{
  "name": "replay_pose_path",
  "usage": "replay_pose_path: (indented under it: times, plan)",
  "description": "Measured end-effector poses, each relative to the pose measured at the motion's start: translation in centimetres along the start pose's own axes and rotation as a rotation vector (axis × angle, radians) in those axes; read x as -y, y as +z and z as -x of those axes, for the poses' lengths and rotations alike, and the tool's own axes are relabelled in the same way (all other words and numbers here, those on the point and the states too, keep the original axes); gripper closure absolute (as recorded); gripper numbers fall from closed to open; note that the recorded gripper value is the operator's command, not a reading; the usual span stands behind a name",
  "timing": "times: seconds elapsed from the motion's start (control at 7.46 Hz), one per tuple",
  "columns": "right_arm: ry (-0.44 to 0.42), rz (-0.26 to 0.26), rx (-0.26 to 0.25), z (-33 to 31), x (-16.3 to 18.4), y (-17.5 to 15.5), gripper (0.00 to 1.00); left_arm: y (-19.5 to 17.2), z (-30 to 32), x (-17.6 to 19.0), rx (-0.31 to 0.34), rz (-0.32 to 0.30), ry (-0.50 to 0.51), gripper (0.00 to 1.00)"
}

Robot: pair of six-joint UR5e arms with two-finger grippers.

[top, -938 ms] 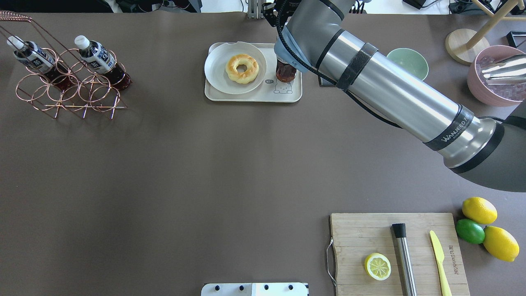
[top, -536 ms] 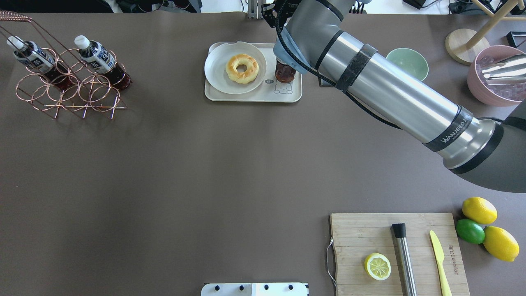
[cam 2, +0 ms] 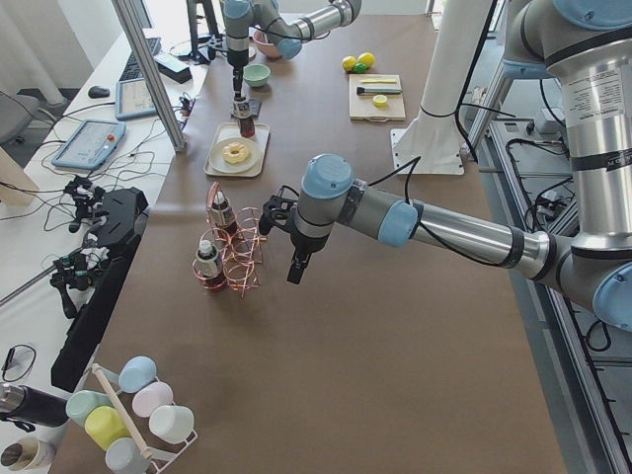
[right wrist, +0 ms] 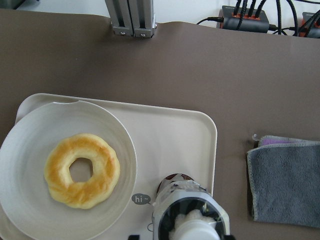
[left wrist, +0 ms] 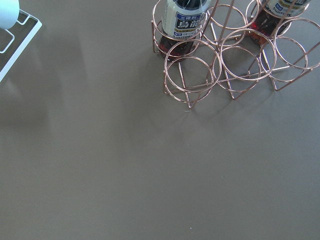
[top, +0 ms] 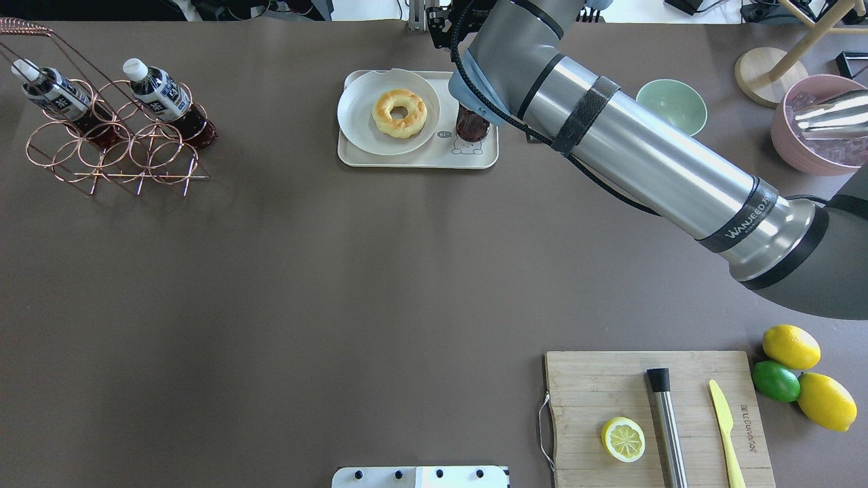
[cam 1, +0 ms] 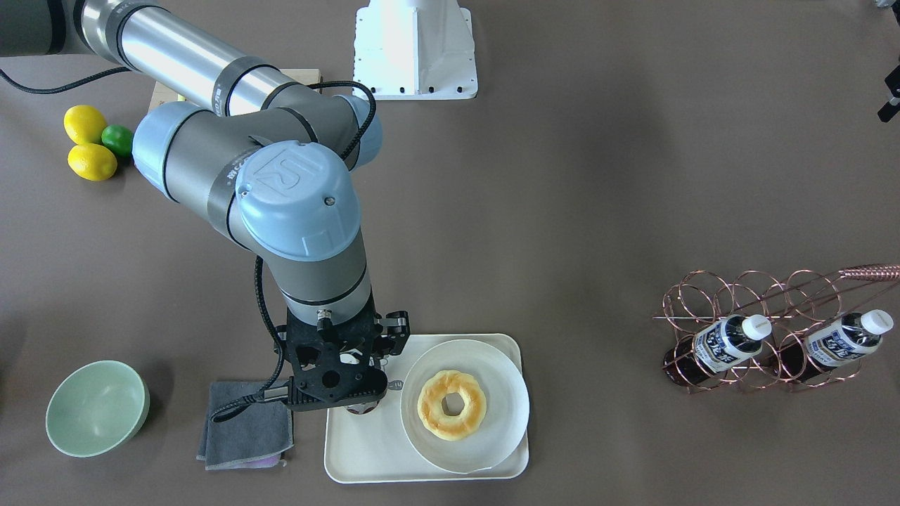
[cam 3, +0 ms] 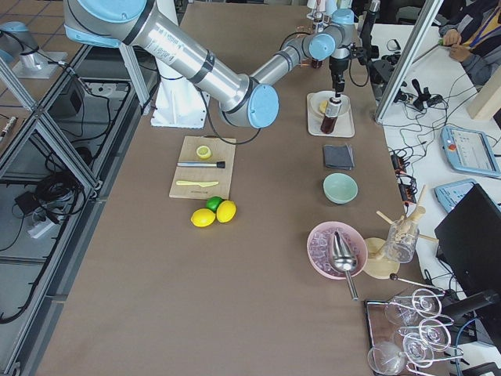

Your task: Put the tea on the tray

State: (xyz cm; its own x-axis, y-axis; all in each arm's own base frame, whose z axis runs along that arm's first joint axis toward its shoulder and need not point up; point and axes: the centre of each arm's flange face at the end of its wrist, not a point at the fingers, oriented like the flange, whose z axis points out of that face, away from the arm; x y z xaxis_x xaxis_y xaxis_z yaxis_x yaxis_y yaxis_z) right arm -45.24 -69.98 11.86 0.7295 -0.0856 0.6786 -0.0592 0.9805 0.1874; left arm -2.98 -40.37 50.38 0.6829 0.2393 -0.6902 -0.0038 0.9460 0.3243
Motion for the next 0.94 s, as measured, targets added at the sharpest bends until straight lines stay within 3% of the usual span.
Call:
replay_pose_path:
  times: [0.54, 0.67, 0.94]
  plan:
    - [0.025, 0.021, 0.069, -4.2, -1.2, -4.5, 0.0, 0.0, 0.0, 0.0, -0.003, 0.001, -0.007, 0.04]
    - [0.025, 0.026, 0.077, -7.5, -3.6, -5.5, 0.0, 0.0, 0.0, -0.1, -0.004, 0.006, -0.012, 0.04]
    - [0.01, 0.026, 0.1, -20.0, -10.4, -8.1, 0.0, 0.8, 0.5, -0.3, -0.002, 0.035, -0.035, 0.03]
